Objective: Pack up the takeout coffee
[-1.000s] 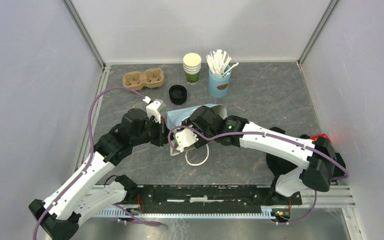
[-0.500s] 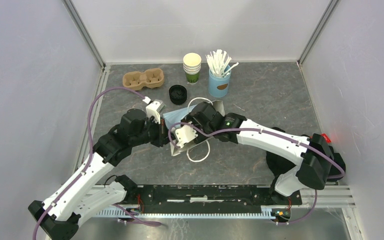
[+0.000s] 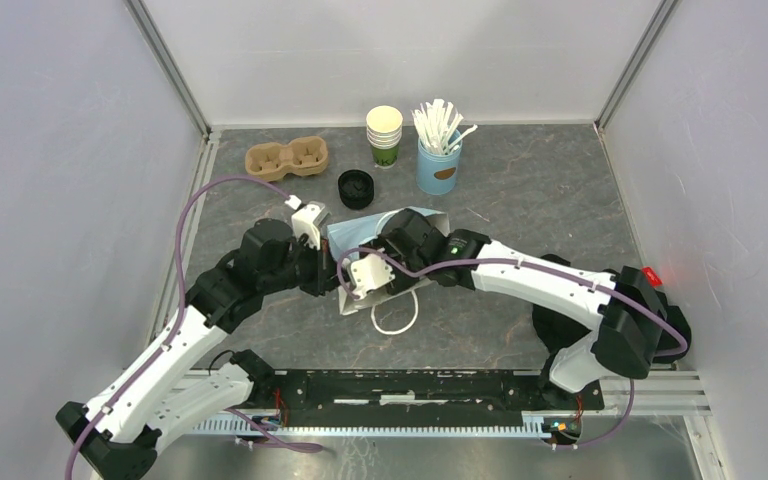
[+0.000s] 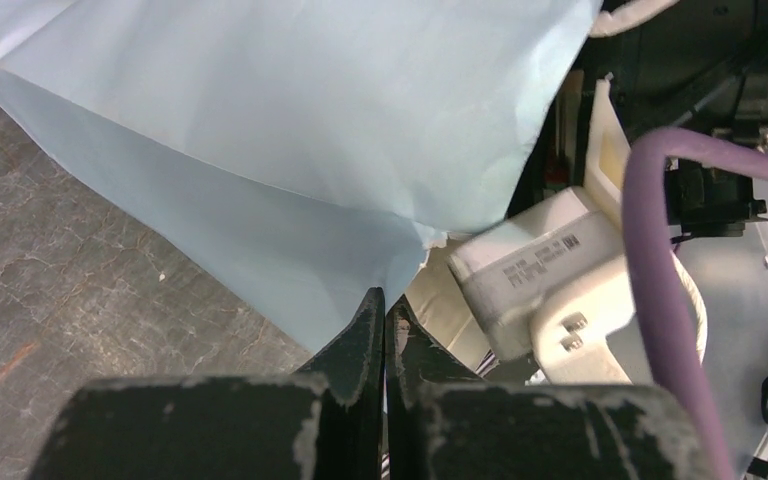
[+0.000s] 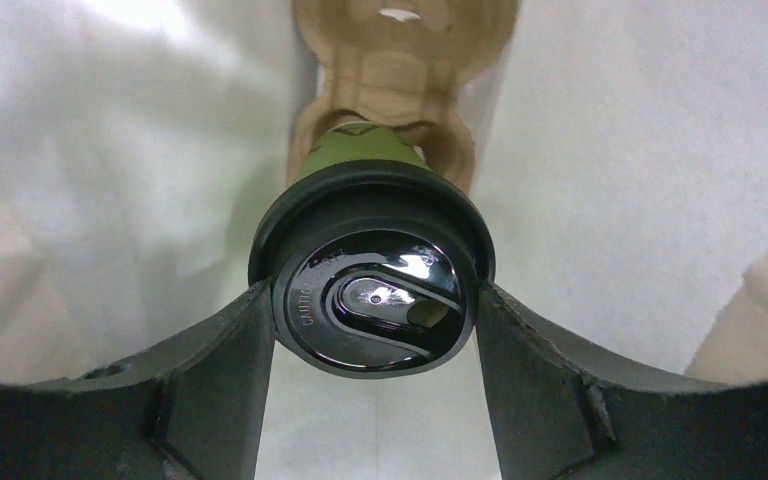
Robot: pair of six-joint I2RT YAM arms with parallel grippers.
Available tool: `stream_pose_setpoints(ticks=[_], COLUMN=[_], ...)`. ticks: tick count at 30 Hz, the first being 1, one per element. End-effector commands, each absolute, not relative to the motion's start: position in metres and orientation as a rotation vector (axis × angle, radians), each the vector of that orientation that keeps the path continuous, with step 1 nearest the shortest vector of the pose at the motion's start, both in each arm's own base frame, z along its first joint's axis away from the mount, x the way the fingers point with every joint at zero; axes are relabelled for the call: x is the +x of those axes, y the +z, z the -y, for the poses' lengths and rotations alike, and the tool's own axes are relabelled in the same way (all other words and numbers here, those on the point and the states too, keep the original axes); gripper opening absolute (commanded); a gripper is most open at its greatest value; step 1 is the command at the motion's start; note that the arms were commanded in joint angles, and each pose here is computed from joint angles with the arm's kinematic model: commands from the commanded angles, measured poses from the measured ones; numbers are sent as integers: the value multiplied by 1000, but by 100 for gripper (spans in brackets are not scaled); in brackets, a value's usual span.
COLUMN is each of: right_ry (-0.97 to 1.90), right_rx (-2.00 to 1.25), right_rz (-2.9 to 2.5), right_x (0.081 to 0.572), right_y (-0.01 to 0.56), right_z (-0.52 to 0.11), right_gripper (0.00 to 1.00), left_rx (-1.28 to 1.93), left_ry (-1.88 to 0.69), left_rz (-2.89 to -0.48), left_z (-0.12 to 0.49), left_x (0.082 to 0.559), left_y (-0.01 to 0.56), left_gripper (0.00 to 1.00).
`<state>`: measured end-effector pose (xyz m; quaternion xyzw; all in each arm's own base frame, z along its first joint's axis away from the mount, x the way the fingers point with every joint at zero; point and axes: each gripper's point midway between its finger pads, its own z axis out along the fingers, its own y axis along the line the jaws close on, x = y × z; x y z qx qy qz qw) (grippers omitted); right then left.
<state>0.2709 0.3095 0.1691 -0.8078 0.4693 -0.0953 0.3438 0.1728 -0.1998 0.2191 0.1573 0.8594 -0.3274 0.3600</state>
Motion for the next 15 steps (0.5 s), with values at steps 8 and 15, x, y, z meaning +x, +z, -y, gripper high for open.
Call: stream_pose_setpoints(ticks=[8, 15], right_ry=[-221, -397], right_rx=[-1928, -2009], right_rz=[-1287, -1247], right_x=[248, 261], right_y=[201, 206], right_z=[-308, -292], right_gripper=[17, 16], left_rx=[415, 425], left_ry=[-833, -832], left_rz=[-2232, -2235], left_z=[186, 185], left_x=[154, 152], left_y=[218, 221], left_gripper=[2, 2])
